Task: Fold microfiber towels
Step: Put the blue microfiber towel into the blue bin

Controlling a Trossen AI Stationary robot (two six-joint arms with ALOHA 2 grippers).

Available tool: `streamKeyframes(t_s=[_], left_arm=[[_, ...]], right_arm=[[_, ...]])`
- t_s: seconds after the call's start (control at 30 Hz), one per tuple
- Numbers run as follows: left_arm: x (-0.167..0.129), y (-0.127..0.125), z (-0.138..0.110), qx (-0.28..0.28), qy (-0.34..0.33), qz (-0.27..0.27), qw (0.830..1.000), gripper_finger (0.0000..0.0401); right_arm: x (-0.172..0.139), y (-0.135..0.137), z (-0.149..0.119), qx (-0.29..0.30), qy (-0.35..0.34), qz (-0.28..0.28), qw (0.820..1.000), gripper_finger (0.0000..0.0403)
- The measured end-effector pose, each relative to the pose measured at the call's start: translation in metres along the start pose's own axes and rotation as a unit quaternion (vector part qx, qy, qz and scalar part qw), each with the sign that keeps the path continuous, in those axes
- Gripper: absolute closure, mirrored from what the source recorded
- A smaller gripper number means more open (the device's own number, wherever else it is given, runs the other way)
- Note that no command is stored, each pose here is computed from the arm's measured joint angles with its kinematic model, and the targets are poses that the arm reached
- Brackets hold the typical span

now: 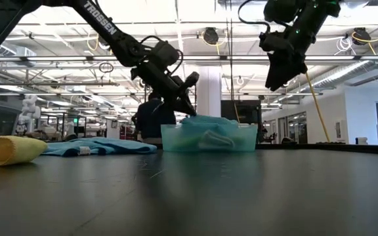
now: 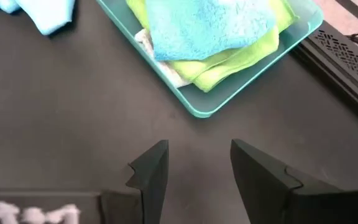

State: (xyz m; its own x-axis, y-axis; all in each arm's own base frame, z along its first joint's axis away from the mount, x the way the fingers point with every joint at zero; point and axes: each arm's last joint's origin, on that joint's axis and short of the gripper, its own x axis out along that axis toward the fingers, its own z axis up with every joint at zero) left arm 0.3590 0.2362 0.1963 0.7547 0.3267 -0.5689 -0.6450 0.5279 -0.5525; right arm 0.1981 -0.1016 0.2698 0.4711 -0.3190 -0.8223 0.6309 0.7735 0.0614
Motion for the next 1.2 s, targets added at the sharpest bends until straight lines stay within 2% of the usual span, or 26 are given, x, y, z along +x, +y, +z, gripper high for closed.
streamKeyframes(t_s=[0.17,0.4,0.6,0.77,0.93,1.03,1.2], left_arm=[[-0.002,0.001,0.013,-0.012,-0.035,-0.04,0.999,0.0382],[-0.001,0.0,0.007,-0.007,-0.012,-0.029,0.999,0.0382],[0.001,-0.009,-0.012,0.008,0.045,-0.021,0.999,0.0382],[0.002,-0.014,-0.029,0.016,0.1,-0.003,0.995,0.0382],[0.002,-0.024,-0.038,0.021,0.129,-0.036,0.991,0.0382],[0.003,-0.029,-0.043,0.043,0.13,-0.035,0.99,0.0382],[0.003,-0.03,-0.045,0.112,0.104,0.0,0.988,0.0382]], right_arm=[[0.002,-0.003,0.002,-0.009,-0.013,-0.001,1.0,0.0239],[0.001,0.0,0.013,-0.012,-0.068,0.033,0.997,0.0239],[-0.001,0.001,0.021,-0.007,-0.11,0.042,0.993,0.0239],[-0.002,0.002,0.025,0.018,-0.13,0.048,0.99,0.0239],[-0.003,0.002,0.028,0.021,-0.146,0.051,0.988,0.0239],[-0.003,0.002,0.029,0.029,-0.146,0.053,0.987,0.0239],[-0.003,0.002,0.028,0.044,-0.143,0.054,0.987,0.0239]])
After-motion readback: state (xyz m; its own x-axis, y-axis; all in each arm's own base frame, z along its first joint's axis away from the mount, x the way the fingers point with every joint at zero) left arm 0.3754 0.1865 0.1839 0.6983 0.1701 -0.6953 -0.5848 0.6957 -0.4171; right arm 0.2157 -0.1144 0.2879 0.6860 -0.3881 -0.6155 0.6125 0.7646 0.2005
